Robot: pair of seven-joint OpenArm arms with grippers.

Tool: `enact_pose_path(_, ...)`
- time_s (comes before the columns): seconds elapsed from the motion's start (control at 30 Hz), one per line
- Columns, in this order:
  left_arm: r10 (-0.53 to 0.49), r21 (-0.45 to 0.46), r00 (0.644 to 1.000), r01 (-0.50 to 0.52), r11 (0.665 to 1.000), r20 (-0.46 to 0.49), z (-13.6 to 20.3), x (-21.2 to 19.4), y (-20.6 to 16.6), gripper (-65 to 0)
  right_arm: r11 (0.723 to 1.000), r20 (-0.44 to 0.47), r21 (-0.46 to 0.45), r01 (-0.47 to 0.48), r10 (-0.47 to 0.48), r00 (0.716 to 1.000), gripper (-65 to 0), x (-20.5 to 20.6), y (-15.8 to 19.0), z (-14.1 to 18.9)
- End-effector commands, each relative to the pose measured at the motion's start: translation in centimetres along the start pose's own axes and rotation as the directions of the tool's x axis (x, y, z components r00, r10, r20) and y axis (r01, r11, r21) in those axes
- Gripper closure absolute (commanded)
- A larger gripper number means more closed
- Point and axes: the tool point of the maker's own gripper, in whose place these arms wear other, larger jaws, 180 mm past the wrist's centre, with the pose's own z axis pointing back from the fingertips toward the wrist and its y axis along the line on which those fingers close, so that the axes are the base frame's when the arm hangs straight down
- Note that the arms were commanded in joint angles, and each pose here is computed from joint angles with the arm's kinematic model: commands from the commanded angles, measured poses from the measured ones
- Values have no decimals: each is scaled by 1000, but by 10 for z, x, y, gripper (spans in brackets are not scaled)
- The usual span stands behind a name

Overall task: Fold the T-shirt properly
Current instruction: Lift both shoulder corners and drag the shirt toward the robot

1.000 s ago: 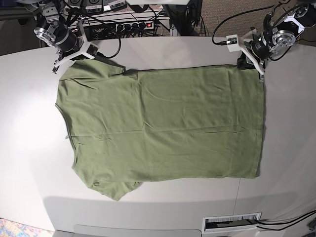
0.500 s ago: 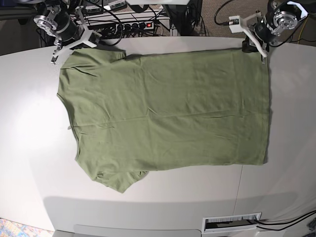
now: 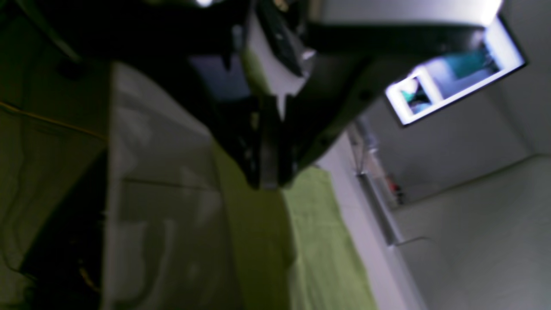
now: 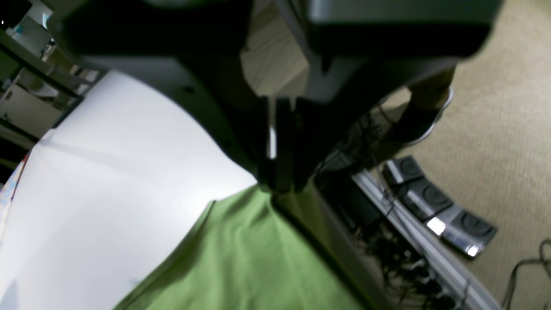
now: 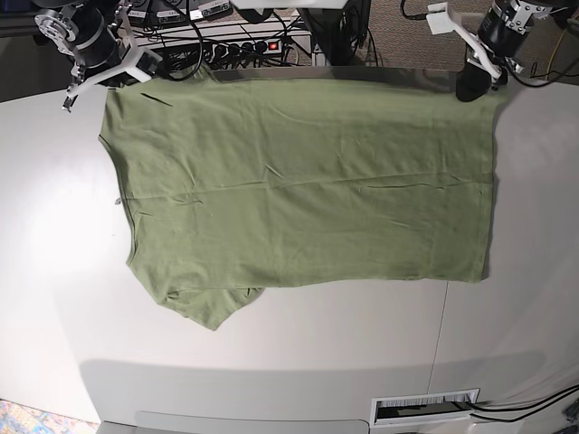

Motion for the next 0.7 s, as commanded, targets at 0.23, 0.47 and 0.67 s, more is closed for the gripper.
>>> enact_pose_path(0.23,109,137,993,-114,984,45,-26,-4,48,0,987,165,-125,97,-76,983,0,39,-46,-1)
enact_pose_path(0.47,222,205,975,-223,953,28,-48,-11,65,0,964,252,-197,176,-123,960,0,60,-71,0)
enact_pose_path(0.67,294,253,956,-285,925,3,-69,-16,68,0,943,335,-210,256,-177,926,0,72,-91,-8)
